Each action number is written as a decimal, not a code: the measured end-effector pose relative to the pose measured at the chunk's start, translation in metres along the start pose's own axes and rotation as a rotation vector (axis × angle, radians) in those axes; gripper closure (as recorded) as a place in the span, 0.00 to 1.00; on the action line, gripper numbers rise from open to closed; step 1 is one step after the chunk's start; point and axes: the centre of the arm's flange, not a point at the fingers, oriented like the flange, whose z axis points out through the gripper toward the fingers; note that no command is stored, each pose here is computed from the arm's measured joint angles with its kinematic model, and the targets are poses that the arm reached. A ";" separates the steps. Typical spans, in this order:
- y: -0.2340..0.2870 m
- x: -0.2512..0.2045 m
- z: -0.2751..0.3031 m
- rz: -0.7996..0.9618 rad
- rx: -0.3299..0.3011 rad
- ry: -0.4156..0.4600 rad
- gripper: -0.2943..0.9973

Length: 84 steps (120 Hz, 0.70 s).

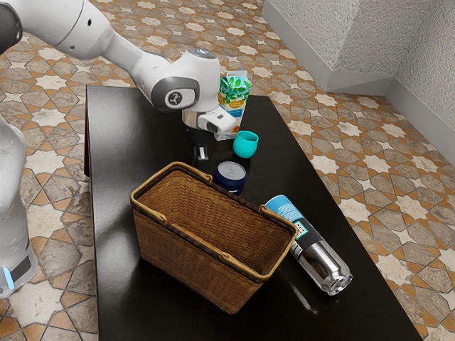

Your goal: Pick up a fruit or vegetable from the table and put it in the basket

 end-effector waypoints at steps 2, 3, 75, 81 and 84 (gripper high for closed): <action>0.000 0.000 -0.001 0.000 0.001 0.003 0.63; 0.000 0.000 -0.002 0.000 0.002 0.004 0.63; 0.043 0.037 -0.164 0.147 0.135 0.297 0.63; 0.055 0.042 -0.182 0.172 0.148 0.325 0.63; 0.063 0.045 -0.191 0.186 0.154 0.339 0.63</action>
